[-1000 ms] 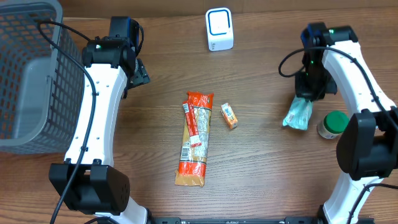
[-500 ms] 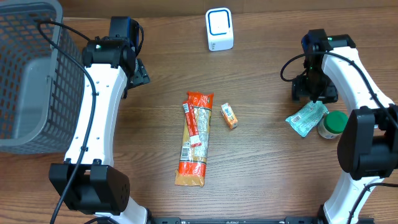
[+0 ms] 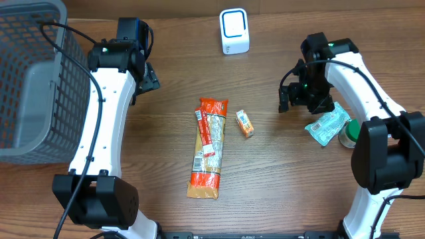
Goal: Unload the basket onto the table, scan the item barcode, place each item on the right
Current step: 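Carry the teal wipes right and drop them beside the jar, then move the right gripper left toward the small orange box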
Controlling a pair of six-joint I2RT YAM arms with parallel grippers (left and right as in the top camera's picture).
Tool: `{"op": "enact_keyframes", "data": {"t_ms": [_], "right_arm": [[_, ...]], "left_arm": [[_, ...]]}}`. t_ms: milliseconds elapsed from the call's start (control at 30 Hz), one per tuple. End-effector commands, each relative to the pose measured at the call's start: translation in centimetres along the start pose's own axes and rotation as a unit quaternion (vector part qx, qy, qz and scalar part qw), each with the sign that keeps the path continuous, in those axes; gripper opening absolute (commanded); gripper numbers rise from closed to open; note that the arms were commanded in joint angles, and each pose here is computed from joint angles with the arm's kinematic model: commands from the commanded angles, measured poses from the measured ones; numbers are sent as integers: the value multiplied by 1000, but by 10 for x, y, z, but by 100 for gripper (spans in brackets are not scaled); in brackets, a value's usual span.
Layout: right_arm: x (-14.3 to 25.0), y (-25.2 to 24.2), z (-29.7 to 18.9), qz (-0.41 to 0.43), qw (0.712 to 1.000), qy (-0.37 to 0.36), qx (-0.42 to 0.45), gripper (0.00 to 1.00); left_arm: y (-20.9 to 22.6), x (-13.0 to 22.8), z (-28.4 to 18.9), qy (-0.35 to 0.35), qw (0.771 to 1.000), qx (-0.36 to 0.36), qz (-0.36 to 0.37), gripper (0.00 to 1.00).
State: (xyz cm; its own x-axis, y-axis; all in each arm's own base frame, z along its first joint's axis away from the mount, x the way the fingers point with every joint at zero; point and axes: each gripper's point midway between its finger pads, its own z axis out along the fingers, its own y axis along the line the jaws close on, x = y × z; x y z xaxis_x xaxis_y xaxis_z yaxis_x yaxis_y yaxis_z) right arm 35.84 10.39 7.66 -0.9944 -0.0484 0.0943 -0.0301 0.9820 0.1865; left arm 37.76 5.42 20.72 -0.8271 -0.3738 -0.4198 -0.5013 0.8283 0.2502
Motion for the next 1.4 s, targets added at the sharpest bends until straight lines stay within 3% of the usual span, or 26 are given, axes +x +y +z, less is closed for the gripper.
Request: {"op": "enact_keyframes", "data": {"t_ms": [0,700,1367], "right_arm": [[-2,1,-1,-1,1000,-6,-11,100],[-71,13,-12,-31,988,-148,-31,100],[-76,14,-14,-33,986,-158,-32,100]], "left_arm": [[-2,-3,-6,-9,1000,6,-3,100],[-2,-3,-6,-9,1000,6,-3,100],[-2,-3,-6,-9,1000,6,-3,100]]}}
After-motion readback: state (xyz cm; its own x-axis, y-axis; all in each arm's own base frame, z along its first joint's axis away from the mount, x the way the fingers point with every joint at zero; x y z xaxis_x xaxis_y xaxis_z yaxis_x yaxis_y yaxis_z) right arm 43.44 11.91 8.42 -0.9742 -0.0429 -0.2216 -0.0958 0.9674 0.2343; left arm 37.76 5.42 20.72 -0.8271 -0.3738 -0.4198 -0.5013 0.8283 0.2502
